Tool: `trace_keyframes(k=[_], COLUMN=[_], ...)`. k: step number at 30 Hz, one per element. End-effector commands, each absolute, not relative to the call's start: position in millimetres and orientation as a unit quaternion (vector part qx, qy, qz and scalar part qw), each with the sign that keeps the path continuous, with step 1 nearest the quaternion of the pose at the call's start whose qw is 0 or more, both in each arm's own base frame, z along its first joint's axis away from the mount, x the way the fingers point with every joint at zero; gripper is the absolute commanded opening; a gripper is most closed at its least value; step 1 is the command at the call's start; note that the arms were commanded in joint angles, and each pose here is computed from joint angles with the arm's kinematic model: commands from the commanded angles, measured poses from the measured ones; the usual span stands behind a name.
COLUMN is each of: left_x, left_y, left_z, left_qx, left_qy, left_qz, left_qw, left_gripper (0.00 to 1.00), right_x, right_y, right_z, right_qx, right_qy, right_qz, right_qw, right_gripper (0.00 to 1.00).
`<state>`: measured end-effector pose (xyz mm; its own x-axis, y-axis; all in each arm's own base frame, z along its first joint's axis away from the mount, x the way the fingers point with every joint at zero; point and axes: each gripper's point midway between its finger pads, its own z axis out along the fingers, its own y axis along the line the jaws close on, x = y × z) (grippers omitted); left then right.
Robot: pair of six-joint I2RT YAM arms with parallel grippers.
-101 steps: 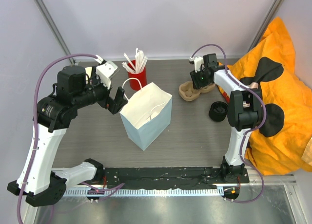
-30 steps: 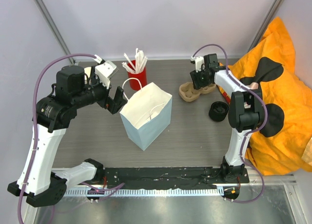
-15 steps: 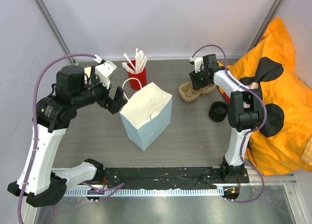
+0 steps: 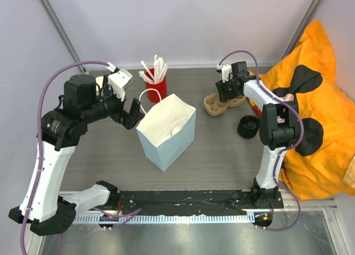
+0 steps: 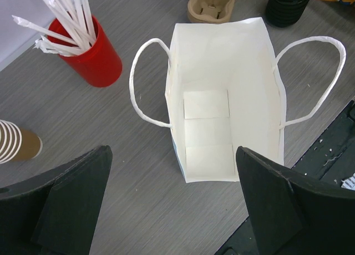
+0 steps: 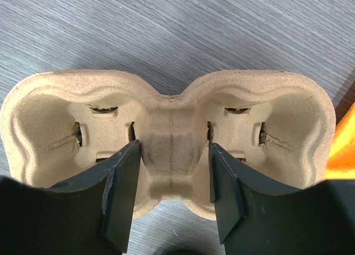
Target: Pack the takeout coffee
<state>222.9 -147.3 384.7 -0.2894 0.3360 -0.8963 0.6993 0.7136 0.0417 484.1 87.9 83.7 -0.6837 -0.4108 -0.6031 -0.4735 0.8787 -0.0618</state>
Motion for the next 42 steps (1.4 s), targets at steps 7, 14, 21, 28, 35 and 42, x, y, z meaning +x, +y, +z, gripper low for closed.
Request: trace_keyframes(k=[7, 14, 21, 28, 35, 42], left_x=[223, 223, 223, 224, 223, 222], left_y=[-151, -151, -151, -152, -152, -151], left_z=[391, 391, 391, 392, 392, 393], left_qx=[0.328, 0.326, 0.326, 0.326, 0.325, 0.325], left_qy=[0.773, 0.774, 0.774, 0.774, 0.773, 0.773], left_qz=[-0.197, -0.198, -0.199, -0.199, -0.200, -0.201], left_qw=[0.506, 0.506, 0.506, 0.506, 0.506, 0.507], left_gripper=[1.00, 1.00, 1.00, 1.00, 1.00, 1.00], right_x=[495, 495, 496, 493, 493, 496], right_y=[95, 94, 93, 99, 97, 98], right_z=[119, 118, 129, 151, 149, 148], right_qx=[-0.245, -0.245, -0.244, -0.245, -0.244, -0.227], right_qy=[0.896, 0.897, 0.892, 0.885, 0.888, 0.894], right_qz=[0.051, 0.048, 0.041, 0.060, 0.048, 0.075], right_qw=[0.367, 0.366, 0.377, 0.391, 0.387, 0.378], right_gripper=[0.49, 0.38, 0.25, 0.23, 0.24, 0.23])
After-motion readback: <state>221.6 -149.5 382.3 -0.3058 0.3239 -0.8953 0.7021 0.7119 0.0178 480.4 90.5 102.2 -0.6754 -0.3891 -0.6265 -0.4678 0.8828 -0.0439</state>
